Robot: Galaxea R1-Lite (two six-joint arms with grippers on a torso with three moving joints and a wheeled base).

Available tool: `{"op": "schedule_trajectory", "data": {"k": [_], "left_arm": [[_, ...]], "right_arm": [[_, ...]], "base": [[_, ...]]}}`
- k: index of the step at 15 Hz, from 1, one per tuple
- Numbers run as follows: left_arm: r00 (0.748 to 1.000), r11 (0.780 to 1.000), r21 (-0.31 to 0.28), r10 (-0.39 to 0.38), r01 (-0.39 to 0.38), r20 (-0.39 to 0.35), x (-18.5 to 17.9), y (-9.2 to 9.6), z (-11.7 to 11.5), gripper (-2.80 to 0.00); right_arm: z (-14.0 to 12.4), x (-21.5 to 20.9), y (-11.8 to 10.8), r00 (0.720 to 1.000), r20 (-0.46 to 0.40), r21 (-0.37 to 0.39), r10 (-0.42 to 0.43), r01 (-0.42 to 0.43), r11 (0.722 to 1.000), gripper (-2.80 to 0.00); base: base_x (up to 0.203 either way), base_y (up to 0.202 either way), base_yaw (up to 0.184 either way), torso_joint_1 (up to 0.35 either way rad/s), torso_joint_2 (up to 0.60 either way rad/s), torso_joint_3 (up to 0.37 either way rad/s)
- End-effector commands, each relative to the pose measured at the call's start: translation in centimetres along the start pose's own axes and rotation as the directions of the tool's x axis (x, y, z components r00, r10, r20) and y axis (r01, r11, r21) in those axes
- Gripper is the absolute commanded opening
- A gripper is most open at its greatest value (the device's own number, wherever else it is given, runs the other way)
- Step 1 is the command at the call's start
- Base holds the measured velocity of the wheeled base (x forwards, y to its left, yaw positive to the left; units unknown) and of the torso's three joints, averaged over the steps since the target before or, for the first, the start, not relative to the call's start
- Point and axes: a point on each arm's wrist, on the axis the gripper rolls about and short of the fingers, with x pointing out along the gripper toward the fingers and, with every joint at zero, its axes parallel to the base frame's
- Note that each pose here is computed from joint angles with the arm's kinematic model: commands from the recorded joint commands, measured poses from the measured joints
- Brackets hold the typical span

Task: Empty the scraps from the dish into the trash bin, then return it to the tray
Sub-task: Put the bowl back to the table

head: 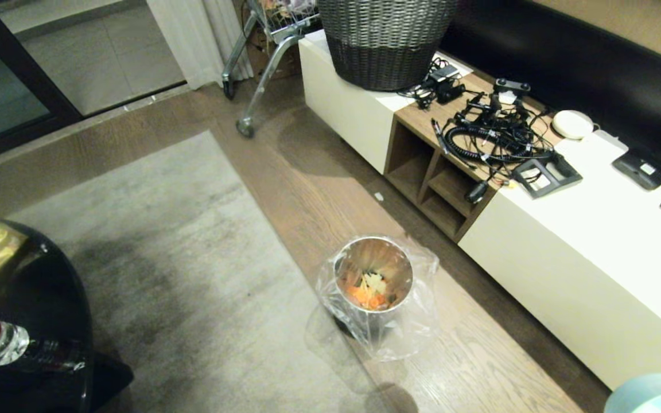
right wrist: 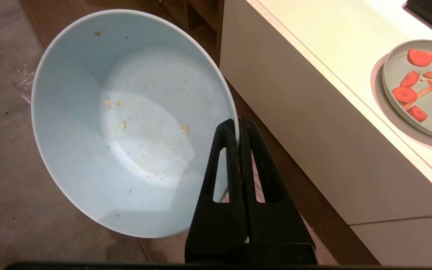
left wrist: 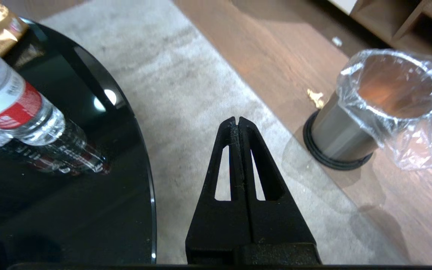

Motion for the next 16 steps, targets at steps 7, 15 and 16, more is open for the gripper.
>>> {"op": "schedule_trajectory", "data": {"k": [7, 15, 16], "left_arm": [[1.000, 1.000, -0.001, 0.001, -0.001, 0.001, 0.00, 0.00, 0.00, -2.80], [1.000, 1.000, 0.001, 0.001, -0.001, 0.001, 0.00, 0.00, 0.00, -2.80], [1.000, 1.000, 0.001, 0.002, -0.002, 0.001, 0.00, 0.00, 0.00, -2.80]], "right_arm": [[0.01, 0.00, 0.00, 1.000, 0.000, -0.001, 0.000, 0.000, 1.000, -2.80], [0.00, 0.01, 0.00, 1.000, -0.002, -0.001, -0.001, 0.001, 1.000, -2.80], [0.01, 0.00, 0.00, 1.000, 0.000, -0.001, 0.000, 0.000, 1.000, -2.80]], "base": [[0.000, 0.000, 0.000, 0.002, 0.00, 0.201], [0.000, 0.000, 0.000, -0.002, 0.00, 0.203], [0.000, 0.000, 0.000, 0.002, 0.01, 0.199]]}}
